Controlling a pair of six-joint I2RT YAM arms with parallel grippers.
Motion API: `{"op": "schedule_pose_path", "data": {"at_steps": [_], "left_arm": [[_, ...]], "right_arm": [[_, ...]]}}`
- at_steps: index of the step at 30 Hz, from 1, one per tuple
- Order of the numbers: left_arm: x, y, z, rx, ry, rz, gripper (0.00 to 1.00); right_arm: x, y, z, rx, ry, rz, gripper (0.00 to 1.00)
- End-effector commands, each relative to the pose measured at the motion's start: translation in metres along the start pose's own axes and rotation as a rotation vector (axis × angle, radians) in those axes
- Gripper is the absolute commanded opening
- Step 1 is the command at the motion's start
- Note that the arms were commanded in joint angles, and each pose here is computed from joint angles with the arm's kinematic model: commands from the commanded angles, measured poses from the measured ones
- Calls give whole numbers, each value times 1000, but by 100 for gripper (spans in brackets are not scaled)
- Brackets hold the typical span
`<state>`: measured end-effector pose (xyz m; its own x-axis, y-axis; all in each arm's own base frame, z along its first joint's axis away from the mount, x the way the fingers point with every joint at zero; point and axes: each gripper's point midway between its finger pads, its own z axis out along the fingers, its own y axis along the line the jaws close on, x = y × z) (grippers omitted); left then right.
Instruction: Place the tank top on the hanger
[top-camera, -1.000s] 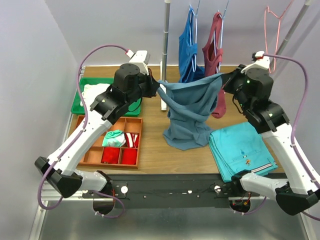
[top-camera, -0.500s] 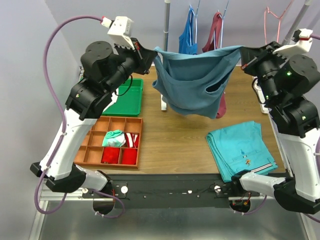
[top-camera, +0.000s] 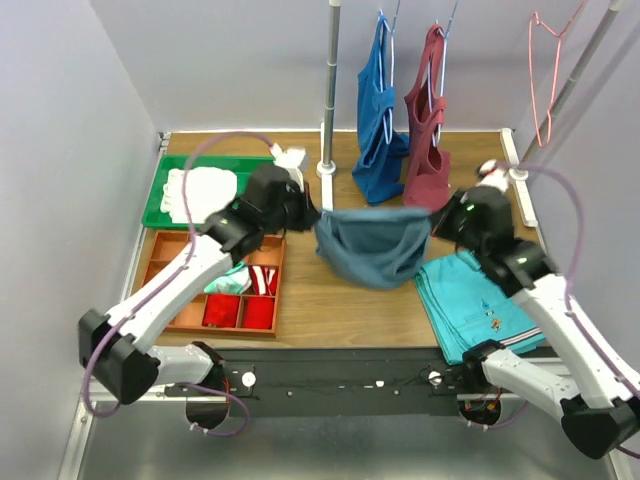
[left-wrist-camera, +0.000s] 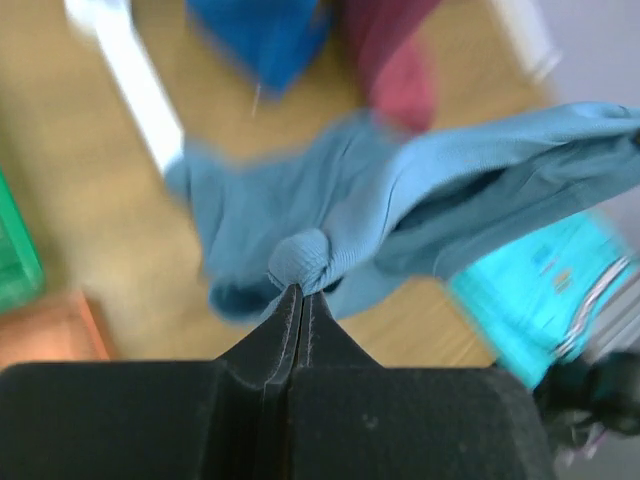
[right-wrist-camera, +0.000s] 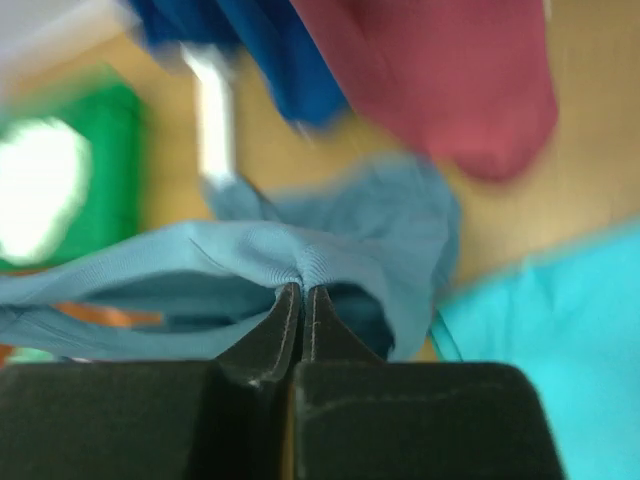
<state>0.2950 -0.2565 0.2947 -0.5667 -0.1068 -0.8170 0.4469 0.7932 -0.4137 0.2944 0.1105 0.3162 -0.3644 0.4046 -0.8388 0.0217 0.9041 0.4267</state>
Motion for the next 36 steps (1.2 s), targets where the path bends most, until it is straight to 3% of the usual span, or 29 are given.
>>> {"op": "schedule_pose_path", "data": {"at_steps": [1, 4, 5, 7, 8, 10, 11, 14, 18, 24, 30, 32, 36], "left_arm": [[85, 21, 38, 32, 147, -138, 0], [125, 31, 54, 36, 232, -174, 0], [130, 31, 56, 43, 244, -181, 1], [138, 32, 54, 44, 256, -195, 17], [135, 31, 51, 45, 245, -197, 31], [131, 29, 45, 51, 234, -194, 48], [128, 25, 39, 63, 231, -198, 67], [116, 12, 20, 111, 218, -192, 85], [95, 2, -10, 143, 180, -114, 90], [69, -9, -46, 175, 106, -18, 94], [68, -17, -51, 225, 109, 28, 98], [67, -19, -52, 236, 114, 39, 99], [66, -18, -55, 234, 103, 52, 99]], "right_arm": [[121, -55, 18, 114, 244, 71, 14], [153, -71, 20, 148, 306, 77, 23], [155, -72, 19, 151, 313, 82, 37], [155, -73, 16, 159, 318, 81, 53], [147, -70, 14, 144, 295, 85, 67], [132, -63, 10, 124, 257, 89, 75], [116, -54, 7, 94, 222, 97, 82], [92, -40, -1, 51, 185, 93, 88], [38, -31, -13, 80, 64, 75, 89], [-76, -1, -30, 78, -211, 13, 88], [-137, 6, -3, 212, -355, -110, 88], [-140, 0, 23, 309, -350, -197, 88], [-186, -5, 40, 488, -462, -253, 89]]}}
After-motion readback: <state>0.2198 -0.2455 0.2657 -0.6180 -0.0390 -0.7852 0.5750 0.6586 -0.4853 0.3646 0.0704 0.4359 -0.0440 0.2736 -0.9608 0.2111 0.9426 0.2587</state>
